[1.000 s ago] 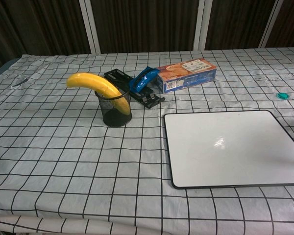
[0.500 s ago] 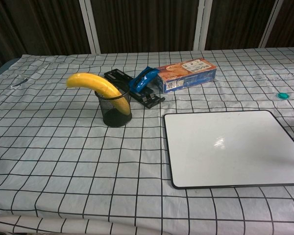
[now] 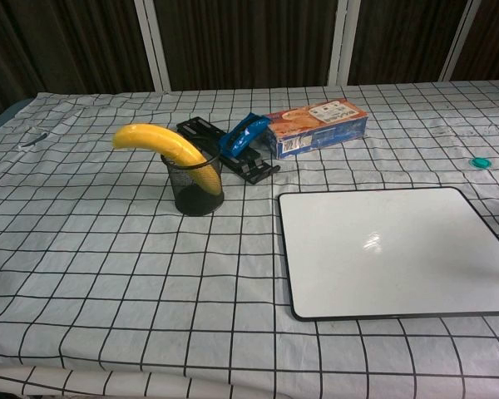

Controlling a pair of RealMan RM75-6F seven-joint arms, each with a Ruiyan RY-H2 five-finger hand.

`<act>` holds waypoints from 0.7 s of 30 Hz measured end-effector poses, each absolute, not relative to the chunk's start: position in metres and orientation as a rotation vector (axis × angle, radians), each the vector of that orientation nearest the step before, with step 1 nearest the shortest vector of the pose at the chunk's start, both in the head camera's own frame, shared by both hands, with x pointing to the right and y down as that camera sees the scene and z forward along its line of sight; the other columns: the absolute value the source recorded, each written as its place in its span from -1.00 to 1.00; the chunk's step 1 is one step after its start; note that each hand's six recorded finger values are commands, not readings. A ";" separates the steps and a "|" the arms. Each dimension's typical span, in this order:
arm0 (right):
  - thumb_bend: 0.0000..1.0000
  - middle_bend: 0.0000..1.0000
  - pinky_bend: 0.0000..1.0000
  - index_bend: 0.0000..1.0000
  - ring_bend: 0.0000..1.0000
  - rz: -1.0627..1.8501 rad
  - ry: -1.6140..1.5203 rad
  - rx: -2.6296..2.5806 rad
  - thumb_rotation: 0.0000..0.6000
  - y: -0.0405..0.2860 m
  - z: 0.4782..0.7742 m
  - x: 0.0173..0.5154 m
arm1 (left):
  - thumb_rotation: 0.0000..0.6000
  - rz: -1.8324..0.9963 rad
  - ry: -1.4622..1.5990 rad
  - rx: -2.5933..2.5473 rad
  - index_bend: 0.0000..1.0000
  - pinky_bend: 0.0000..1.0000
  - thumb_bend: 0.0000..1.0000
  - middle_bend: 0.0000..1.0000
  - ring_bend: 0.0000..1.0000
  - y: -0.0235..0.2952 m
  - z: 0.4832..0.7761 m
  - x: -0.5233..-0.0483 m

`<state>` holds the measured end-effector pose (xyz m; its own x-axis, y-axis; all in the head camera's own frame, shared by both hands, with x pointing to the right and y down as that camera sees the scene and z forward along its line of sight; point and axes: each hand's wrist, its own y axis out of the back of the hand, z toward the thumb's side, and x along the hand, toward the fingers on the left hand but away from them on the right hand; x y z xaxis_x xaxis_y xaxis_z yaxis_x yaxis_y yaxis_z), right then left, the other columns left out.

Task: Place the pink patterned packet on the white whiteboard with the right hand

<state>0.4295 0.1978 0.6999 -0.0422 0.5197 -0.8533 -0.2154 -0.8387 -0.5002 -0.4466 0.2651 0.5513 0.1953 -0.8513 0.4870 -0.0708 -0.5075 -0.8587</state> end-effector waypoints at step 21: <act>-0.66 -1.00 -0.99 -0.50 -1.00 1.765 -0.429 -1.725 1.00 0.156 0.669 0.382 | 1.00 -1.381 0.862 -1.761 -1.00 -0.89 -0.22 -1.00 -1.00 0.264 0.553 -0.445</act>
